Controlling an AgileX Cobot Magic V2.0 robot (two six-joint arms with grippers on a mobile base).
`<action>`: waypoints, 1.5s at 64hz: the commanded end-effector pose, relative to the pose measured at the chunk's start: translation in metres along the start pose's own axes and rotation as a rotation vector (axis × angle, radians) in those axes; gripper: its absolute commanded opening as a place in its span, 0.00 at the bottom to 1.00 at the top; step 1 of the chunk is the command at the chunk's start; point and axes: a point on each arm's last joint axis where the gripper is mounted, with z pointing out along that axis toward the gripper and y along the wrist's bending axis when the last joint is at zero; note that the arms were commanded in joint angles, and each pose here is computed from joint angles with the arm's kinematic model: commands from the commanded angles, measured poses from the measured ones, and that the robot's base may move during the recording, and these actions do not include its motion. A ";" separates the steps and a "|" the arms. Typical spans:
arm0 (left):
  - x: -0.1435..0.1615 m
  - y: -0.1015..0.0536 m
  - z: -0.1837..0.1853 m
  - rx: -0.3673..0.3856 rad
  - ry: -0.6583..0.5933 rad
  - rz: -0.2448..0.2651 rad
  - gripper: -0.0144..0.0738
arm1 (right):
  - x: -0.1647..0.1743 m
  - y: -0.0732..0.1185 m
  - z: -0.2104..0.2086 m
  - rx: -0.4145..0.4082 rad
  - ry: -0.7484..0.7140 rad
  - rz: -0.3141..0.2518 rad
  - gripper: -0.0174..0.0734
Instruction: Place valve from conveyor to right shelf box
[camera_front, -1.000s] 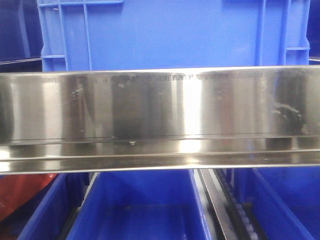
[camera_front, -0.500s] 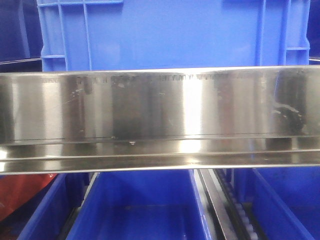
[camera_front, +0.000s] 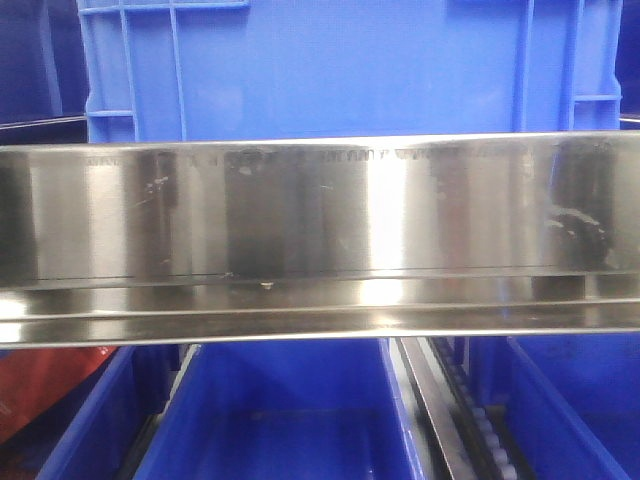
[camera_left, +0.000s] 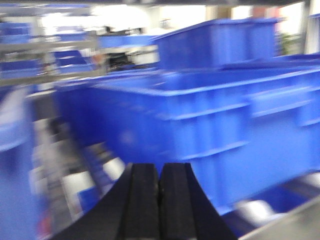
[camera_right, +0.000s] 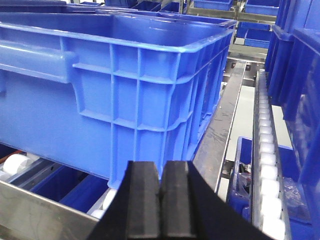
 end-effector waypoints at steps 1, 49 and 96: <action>0.008 0.004 -0.003 -0.088 0.023 0.019 0.04 | -0.001 -0.001 0.000 0.008 -0.024 -0.016 0.01; 0.097 0.014 -0.011 -0.388 0.014 -0.015 0.04 | -0.002 -0.001 0.000 0.008 -0.026 -0.016 0.01; 0.096 0.014 -0.011 -0.388 0.004 -0.013 0.04 | -0.002 -0.001 0.000 0.008 -0.026 -0.016 0.01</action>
